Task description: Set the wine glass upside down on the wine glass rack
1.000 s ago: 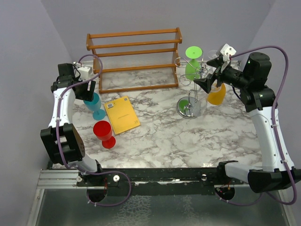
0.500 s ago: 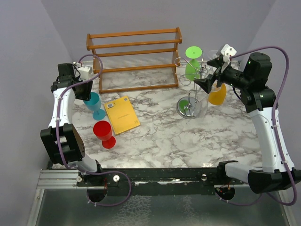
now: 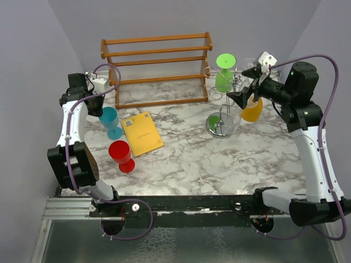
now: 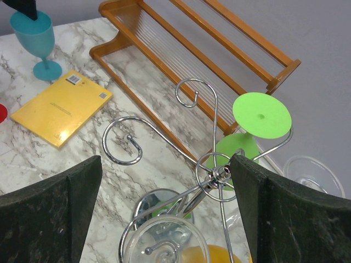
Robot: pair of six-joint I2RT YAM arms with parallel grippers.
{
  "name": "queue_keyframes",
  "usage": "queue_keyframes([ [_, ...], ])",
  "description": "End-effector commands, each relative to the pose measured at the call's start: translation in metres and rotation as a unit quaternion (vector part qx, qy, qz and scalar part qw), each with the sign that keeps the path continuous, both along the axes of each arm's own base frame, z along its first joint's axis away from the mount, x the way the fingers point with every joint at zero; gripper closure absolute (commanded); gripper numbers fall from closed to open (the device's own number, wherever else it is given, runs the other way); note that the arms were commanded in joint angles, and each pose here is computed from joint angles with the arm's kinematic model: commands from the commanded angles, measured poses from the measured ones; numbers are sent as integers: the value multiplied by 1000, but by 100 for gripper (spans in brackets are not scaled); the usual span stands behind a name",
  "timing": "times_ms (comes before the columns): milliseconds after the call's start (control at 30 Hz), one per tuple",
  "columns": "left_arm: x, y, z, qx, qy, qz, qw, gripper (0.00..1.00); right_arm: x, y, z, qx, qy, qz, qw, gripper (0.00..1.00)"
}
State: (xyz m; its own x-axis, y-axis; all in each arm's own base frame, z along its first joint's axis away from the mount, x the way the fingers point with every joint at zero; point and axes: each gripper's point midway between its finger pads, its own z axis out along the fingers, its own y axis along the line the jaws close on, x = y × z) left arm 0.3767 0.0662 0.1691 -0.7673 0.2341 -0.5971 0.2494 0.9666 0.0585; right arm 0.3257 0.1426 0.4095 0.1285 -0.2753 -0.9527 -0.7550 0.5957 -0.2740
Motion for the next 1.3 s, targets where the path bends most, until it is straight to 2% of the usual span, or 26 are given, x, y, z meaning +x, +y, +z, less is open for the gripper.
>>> queue_keyframes([
  [0,11,-2,25,1,-24,-22,999,100,-7,-1,16,-3,-32,-4,999,0],
  [300,14,-4,88,12,-86,-19,996,100,0,-22,33,3,-41,-82,996,0],
  [467,5,-29,135,-31,-145,-25,989,100,1,-29,45,28,-36,-114,992,16],
  [567,-4,-53,170,-67,-188,-42,979,100,-2,-28,47,29,-32,-109,993,20],
  [700,-18,-92,208,-131,-234,-76,960,100,-7,-26,49,21,-29,-100,994,19],
  [833,-28,-137,237,-212,-254,-119,936,100,-13,-17,49,33,-19,-71,997,15],
  [1033,-41,-210,277,-284,-270,-189,900,100,1,-1,39,59,59,-41,996,11],
  [1267,-47,-249,320,-351,-294,-223,861,100,12,31,35,72,95,-18,993,9],
])
